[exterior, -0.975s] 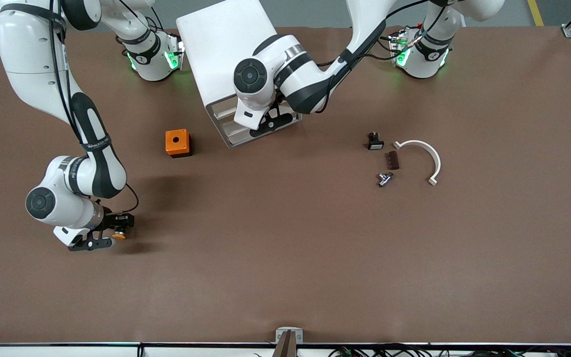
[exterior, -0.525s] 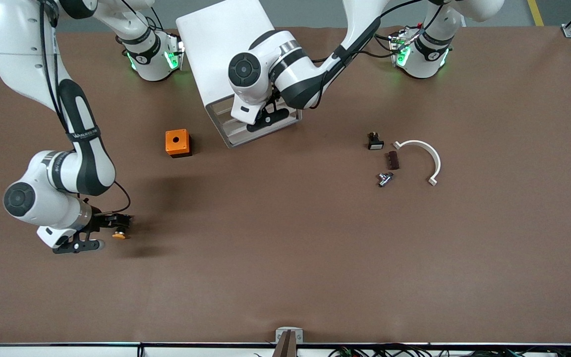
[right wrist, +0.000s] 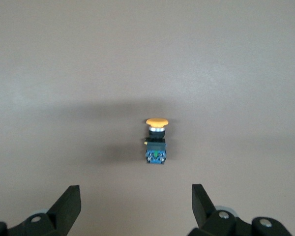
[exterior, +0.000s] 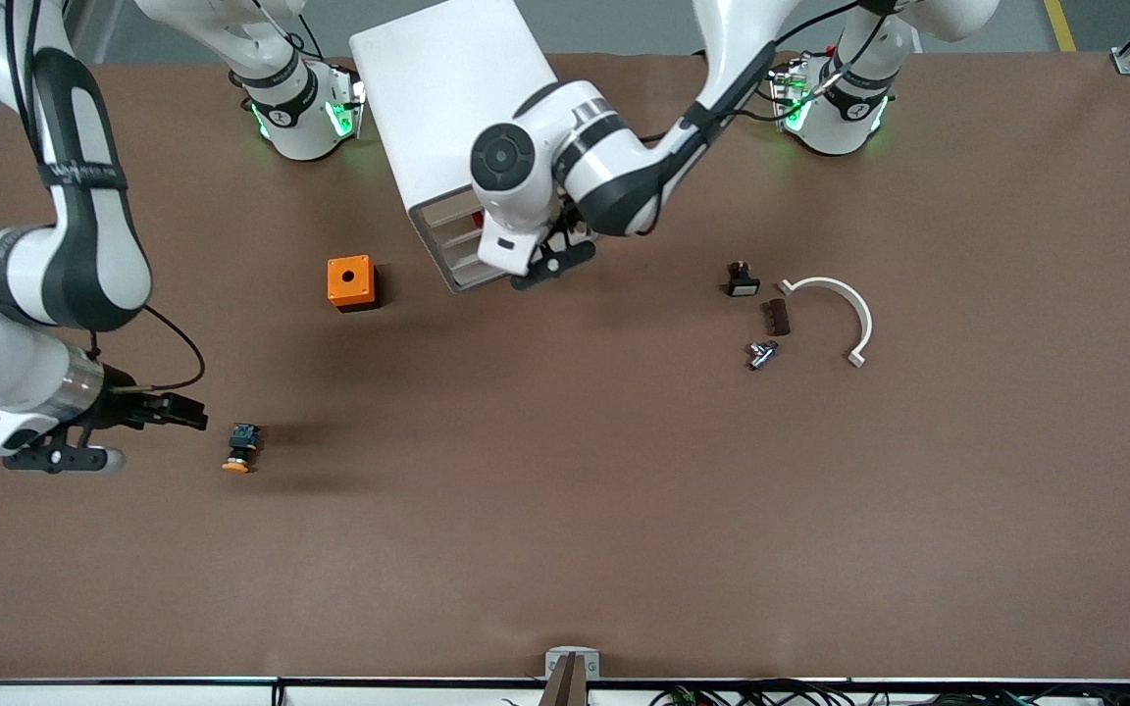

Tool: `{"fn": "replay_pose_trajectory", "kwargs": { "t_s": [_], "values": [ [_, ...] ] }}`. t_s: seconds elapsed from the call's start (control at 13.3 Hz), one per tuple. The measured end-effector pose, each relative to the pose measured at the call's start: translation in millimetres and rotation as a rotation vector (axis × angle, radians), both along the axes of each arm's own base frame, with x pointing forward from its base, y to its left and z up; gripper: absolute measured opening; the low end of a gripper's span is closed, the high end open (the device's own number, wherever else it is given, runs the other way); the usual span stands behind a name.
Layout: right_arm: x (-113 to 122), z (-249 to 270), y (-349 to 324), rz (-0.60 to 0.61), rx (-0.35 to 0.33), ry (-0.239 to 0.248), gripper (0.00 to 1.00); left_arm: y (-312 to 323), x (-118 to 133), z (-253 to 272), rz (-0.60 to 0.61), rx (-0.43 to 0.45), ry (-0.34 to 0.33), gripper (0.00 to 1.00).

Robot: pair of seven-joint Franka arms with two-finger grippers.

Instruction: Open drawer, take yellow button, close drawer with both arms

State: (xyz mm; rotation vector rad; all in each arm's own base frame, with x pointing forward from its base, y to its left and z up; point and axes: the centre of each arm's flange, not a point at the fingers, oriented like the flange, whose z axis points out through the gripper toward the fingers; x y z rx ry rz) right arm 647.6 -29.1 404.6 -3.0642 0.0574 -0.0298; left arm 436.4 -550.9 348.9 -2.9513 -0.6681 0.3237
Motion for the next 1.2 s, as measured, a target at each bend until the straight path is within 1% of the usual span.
{"fn": "replay_pose_trajectory", "kwargs": {
  "t_s": [0.15,0.22,0.38,0.53,0.67,0.82,0.9,1.05,1.2],
  "values": [
    [-11.7,37.5,0.5,0.003,0.010,-0.011,1.00,58.7,62.3,27.7,0.089,0.018,-0.066,1.00],
    [-18.0,54.5,-0.2,0.002,0.014,-0.016,1.00,90.1,88.2,40.5,0.139,0.024,-0.082,1.00],
    [-29.6,84.8,-4.6,-0.002,0.020,-0.033,1.00,153.3,133.0,62.4,0.222,0.029,-0.109,1.00],
    [-39.4,112.1,-8.2,-0.006,0.023,-0.064,1.00,216.6,167.4,78.7,0.230,0.025,-0.120,1.00],
    [-50.1,132.3,-7.8,-0.006,0.028,-0.070,1.00,276.9,192.1,84.5,0.229,0.027,-0.104,1.00],
    [-59.2,149.1,-6.5,-0.010,0.034,-0.049,1.00,323.1,210.3,86.4,0.207,0.013,-0.103,1.00],
    [-62.7,159.2,-5.7,-0.010,0.037,-0.037,1.00,345.3,217.8,93.7,0.181,-0.001,-0.113,1.00],
    [-66.8,170.5,-4.9,-0.014,0.040,-0.017,1.00,385.5,226.0,119.4,0.162,-0.020,-0.150,1.00],
    [-69.0,179.7,-5.5,-0.009,0.025,-0.005,1.00,407.0,224.8,146.7,0.143,-0.031,-0.189,1.00]
  ]
}}
